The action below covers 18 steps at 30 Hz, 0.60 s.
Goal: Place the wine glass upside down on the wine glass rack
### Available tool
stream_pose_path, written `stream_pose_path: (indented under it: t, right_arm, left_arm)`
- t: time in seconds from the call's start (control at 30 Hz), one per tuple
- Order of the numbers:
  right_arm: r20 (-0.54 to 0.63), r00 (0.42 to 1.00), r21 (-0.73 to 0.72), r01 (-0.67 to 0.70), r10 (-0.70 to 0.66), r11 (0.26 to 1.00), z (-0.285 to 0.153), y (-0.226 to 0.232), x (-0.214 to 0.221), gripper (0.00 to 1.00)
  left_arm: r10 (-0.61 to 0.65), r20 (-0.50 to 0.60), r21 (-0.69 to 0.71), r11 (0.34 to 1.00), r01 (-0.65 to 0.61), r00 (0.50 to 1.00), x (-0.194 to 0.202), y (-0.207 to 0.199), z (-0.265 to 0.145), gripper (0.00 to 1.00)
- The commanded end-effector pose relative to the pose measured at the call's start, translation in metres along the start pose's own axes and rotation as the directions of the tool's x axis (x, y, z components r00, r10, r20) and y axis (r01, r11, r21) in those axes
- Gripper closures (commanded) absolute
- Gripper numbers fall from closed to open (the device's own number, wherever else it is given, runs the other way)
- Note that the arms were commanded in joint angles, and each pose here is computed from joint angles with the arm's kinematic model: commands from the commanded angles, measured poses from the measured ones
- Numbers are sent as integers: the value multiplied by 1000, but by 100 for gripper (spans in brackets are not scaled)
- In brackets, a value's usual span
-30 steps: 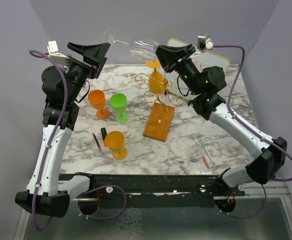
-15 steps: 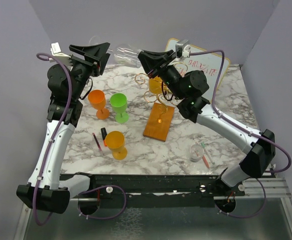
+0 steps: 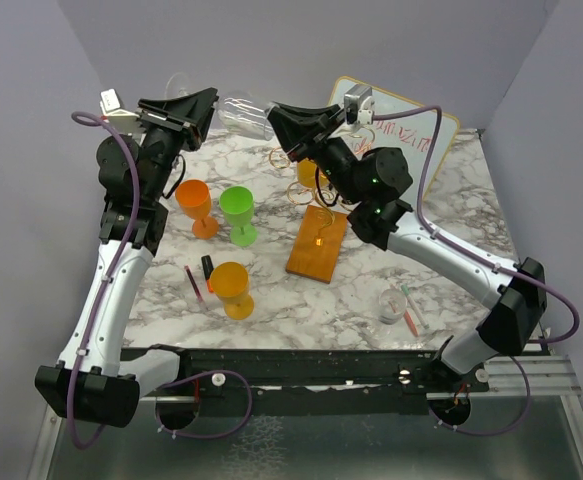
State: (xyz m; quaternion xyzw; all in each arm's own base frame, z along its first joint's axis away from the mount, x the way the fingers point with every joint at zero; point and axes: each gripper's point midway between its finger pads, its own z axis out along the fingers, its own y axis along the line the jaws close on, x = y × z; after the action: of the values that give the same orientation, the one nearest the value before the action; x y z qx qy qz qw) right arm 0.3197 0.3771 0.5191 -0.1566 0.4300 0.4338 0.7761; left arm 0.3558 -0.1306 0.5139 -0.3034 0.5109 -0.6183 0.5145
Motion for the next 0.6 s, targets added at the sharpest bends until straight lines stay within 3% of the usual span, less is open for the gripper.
stream_pose_path:
  t: [0.0,0.2,0.47,0.5,0.57]
  right_arm:
    - [71,997,-3,-38,38,999,5,5,-13,99]
    - [53,996,-8,-68,69,998,7,6,-3,99]
    - [33,996,-2,-82,82,997,18,5,3,99]
    - [30,996,-2,-86,86,996,19,5,5,99]
    - [28,995,0,-95,95,995,20,5,5,99]
  left_arm:
    - [-31,-16,51,998,32,999,3,-8,0,80]
    - [-53,-70,72,996,58,996,12,-11,2,84]
    - [-40,-143,115,992,56,989,23,-22,1,69]
    - [-38,-146,117,992,56,989,24,-22,0,69]
    - [-30,-146,122,991,48,989,24,-22,0,81]
